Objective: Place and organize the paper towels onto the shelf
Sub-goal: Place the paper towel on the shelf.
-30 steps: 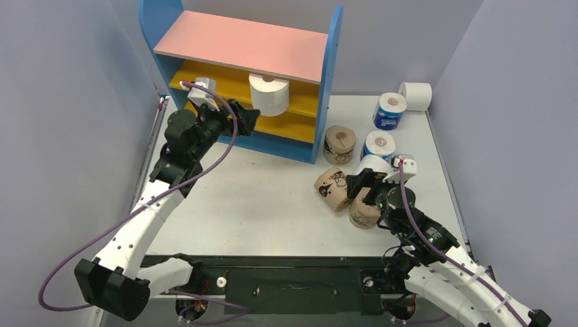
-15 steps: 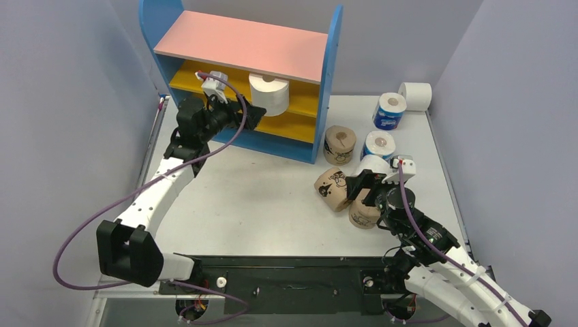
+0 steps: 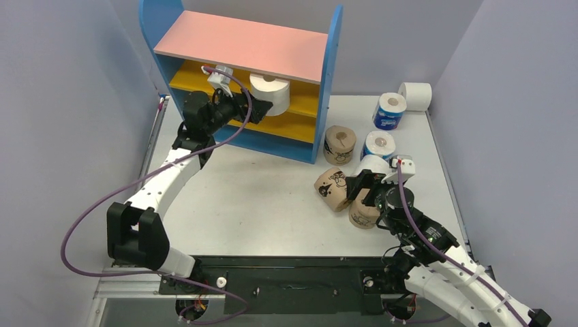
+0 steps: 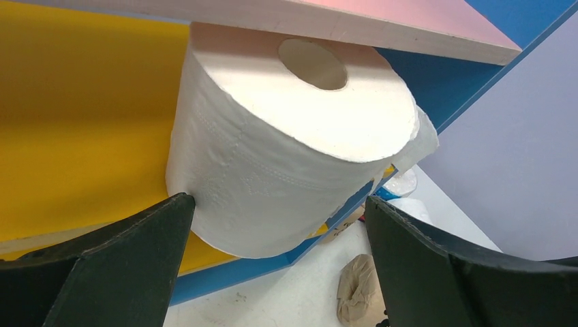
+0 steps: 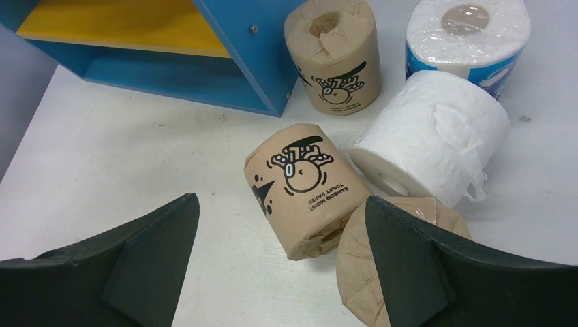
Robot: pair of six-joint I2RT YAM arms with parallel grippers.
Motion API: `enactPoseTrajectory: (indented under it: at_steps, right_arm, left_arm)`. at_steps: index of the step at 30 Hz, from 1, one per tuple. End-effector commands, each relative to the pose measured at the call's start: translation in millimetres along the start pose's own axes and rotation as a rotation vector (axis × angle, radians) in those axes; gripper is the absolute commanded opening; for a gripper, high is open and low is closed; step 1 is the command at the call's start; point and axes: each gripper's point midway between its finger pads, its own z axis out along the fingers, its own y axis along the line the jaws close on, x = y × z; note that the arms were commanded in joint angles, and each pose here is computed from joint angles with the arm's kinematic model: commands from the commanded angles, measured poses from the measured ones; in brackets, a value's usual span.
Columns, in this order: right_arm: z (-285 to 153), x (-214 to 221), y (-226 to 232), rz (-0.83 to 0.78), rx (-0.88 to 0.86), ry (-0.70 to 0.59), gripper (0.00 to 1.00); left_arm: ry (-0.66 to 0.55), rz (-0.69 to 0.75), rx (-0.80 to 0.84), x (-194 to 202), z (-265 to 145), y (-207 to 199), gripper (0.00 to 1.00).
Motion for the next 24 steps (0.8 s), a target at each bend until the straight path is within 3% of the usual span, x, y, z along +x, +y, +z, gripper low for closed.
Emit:
enactPoseTrajectory:
  at_steps: [1, 7, 24]
  right_arm:
    - [1.2, -4.3, -1.1, -0.018, 0.019, -0.012, 0.87]
    - [1.8, -4.2, -2.4, -0.021, 0.024, -0.018, 0.87]
    - [6.9, -0.1, -3.0, -0.033, 0.035, -0.008, 0.87]
  left_arm:
    - [-0.103, 0.027, 0.091, -33.7, 8.5, -18.6, 0.94]
    - [-0.138, 0.021, 0.099, -33.2, 17.5, -15.9, 0.87]
    - [-0.244, -0.009, 0.120, -20.7, 41.7, -24.4, 0.86]
